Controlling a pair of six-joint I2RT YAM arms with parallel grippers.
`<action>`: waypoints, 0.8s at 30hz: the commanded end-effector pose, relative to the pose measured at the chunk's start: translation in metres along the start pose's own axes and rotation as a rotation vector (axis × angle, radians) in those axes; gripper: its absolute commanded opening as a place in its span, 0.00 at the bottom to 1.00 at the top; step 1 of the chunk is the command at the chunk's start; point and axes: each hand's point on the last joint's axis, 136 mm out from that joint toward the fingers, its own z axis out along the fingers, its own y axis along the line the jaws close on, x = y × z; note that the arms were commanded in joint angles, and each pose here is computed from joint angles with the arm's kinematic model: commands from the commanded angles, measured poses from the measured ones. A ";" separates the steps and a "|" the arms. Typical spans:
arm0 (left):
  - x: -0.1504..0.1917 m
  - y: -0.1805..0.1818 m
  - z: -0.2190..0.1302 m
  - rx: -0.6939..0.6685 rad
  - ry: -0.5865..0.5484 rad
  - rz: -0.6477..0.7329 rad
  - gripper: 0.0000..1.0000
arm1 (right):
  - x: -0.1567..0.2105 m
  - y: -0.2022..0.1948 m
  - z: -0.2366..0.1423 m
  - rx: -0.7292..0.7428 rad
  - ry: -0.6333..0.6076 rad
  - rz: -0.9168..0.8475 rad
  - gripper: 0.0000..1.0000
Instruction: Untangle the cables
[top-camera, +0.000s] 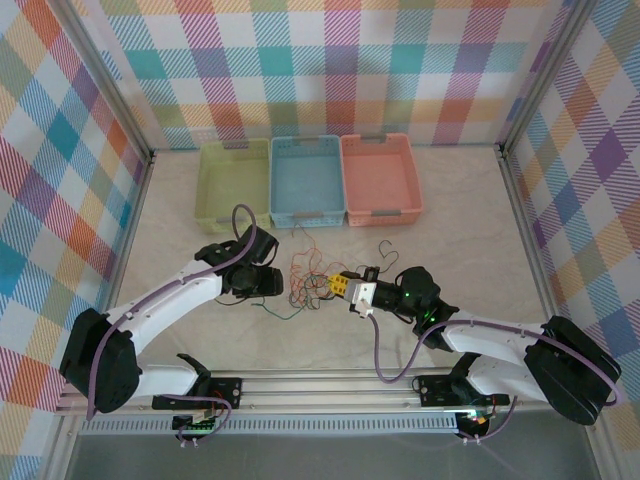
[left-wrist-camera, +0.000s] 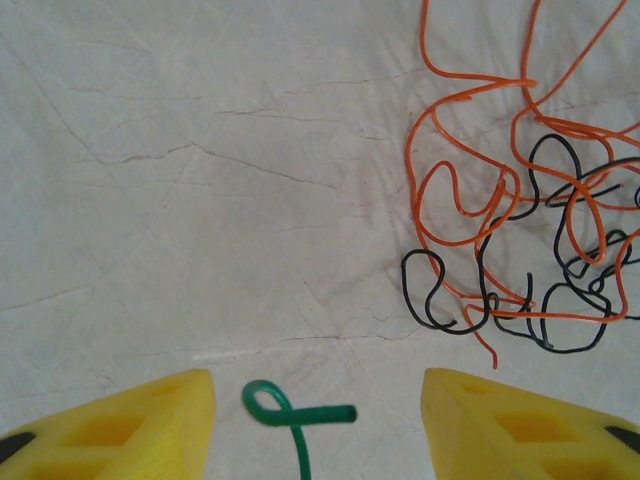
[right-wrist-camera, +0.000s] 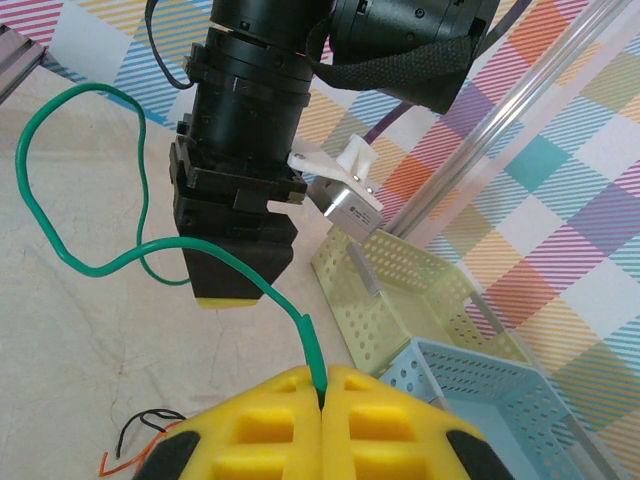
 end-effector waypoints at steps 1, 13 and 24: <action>0.003 -0.002 0.001 0.005 0.000 0.003 0.50 | -0.010 0.000 -0.001 -0.005 -0.035 0.000 0.00; 0.002 0.002 0.001 -0.015 -0.014 0.004 0.37 | -0.010 0.000 -0.001 -0.005 -0.035 -0.001 0.00; -0.001 0.005 -0.001 -0.028 -0.033 0.006 0.22 | -0.010 0.000 -0.001 -0.006 -0.034 -0.001 0.00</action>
